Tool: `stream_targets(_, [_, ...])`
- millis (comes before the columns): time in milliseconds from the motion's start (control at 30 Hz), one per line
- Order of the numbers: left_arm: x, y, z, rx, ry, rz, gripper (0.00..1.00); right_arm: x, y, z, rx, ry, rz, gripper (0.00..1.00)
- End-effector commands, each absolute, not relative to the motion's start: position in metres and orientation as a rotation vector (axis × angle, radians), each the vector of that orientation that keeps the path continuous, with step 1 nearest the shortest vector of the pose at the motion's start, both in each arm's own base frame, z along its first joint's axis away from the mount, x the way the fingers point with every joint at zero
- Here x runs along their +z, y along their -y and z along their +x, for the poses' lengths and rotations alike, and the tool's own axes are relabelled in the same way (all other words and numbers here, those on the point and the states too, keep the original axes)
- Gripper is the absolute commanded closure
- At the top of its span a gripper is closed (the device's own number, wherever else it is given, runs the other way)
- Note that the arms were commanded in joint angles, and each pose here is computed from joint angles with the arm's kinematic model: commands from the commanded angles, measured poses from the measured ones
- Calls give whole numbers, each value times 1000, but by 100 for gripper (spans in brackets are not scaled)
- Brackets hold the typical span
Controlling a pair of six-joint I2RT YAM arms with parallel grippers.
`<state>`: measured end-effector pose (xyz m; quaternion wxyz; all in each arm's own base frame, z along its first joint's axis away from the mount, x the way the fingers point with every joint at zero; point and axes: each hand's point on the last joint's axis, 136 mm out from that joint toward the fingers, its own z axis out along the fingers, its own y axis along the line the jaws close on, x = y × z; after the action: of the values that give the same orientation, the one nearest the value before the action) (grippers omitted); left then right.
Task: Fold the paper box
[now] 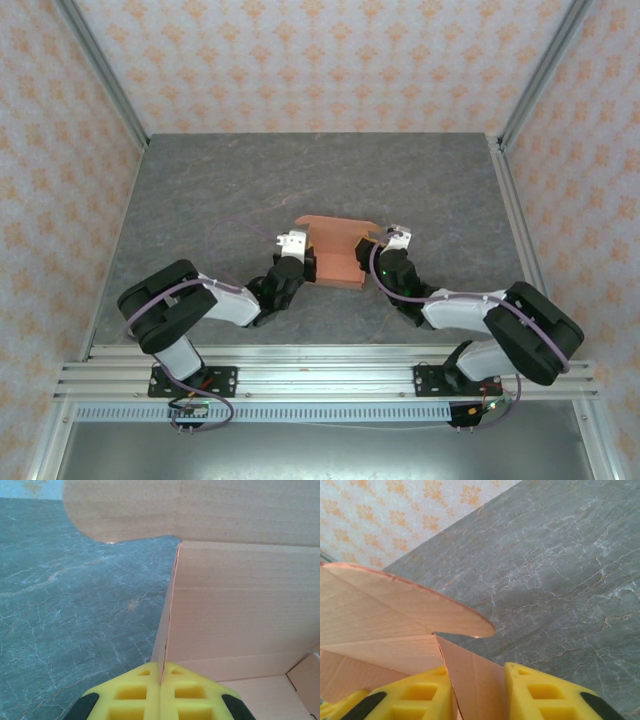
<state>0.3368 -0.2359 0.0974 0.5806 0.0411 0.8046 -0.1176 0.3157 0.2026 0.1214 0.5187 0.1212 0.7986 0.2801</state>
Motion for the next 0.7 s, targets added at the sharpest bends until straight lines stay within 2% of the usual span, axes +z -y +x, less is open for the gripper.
stream_targets(0, [114,244,341,-305,-1823,38,100,134,-202,321,722,-1849,374,67])
stream_targets(200, [117,243,345,-283,-1809,16,100,137,-204,323,712,-1851,357,66])
stream_targets(367, [128,243,355,-243,-1778,-25,100,148,-199,341,639,-1850,270,58])
stream_targets(500, [126,244,362,-206,-1789,-35,100,147,-189,355,719,-1883,248,55])
stream_targets(667, [115,240,366,-186,-1812,-48,100,144,-193,355,792,-1944,134,45])
